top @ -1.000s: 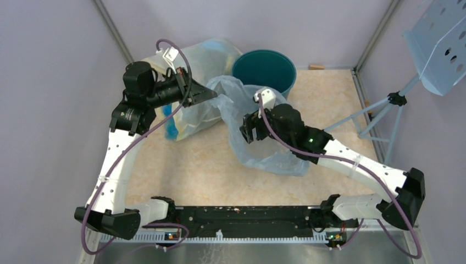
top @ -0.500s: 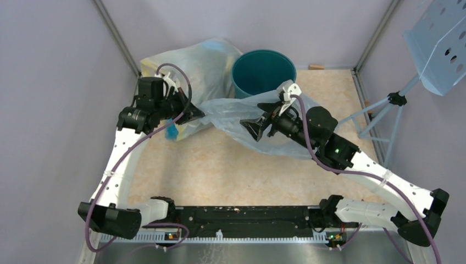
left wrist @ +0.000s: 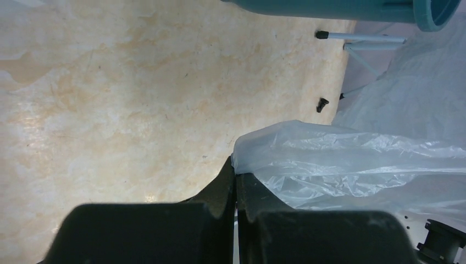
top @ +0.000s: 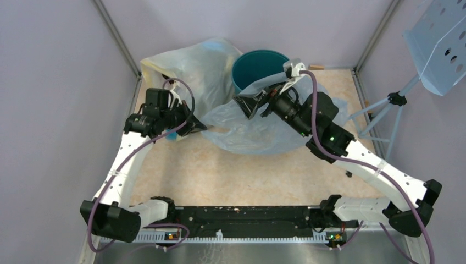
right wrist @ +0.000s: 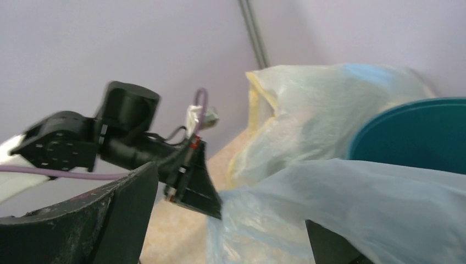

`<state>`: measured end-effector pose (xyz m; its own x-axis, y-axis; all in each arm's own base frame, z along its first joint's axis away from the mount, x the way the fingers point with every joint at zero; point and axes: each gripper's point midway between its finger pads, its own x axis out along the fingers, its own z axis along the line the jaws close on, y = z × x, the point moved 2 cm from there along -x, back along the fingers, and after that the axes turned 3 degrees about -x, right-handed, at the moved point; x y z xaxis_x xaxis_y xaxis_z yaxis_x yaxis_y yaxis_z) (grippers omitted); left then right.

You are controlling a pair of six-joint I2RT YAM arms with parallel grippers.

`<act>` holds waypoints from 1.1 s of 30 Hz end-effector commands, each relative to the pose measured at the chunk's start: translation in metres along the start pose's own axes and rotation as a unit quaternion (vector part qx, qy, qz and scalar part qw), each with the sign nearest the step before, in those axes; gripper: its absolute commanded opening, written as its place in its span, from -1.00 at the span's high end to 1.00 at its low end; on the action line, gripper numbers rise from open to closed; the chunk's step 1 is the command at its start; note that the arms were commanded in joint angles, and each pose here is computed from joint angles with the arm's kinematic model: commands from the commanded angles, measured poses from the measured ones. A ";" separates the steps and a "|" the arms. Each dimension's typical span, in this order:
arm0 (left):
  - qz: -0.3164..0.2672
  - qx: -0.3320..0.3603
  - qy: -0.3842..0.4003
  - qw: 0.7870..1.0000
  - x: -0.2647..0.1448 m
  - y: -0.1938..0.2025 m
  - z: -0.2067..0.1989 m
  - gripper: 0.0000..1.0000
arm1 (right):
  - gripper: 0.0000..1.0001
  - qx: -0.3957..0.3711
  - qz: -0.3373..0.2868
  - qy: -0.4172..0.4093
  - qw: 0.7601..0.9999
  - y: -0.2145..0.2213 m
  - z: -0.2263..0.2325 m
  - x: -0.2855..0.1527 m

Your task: Put the trash bags into the trash bin

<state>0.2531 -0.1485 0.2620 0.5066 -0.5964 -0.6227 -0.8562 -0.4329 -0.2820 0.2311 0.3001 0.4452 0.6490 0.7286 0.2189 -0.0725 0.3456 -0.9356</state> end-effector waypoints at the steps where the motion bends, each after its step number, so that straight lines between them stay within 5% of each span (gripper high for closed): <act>1: -0.086 0.023 -0.006 0.996 -0.030 -0.019 -0.014 1.00 | -0.87 -0.067 0.017 0.065 0.995 -0.036 -0.018 -0.020; 5: -0.104 0.019 -0.034 0.994 -0.035 -0.023 -0.006 1.00 | -0.95 0.015 0.062 0.025 0.998 -0.026 -0.003 -0.034; 10: -0.102 0.038 0.025 0.994 -0.028 -0.032 -0.028 1.00 | -0.72 0.127 0.130 -0.038 0.983 0.019 0.023 -0.032; 20: -0.208 0.035 -0.009 0.977 -0.058 -0.071 -0.044 1.00 | -0.71 0.114 0.373 0.041 0.920 0.107 0.001 -0.090; 28: -0.239 0.025 -0.055 0.969 -0.076 -0.066 -0.027 1.00 | -0.73 0.114 0.333 0.003 0.936 0.054 0.021 -0.114; 33: -0.271 0.045 -0.009 0.962 -0.104 -0.068 -0.055 1.00 | -0.71 0.087 0.305 0.065 0.946 0.030 0.004 -0.112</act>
<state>0.2724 -0.0992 0.3382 0.8056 -0.2927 -0.5151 -0.5761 -0.5900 -0.5657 0.1479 0.2502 0.3666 0.4316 0.7926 -0.4307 -0.6380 -0.0693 -0.7669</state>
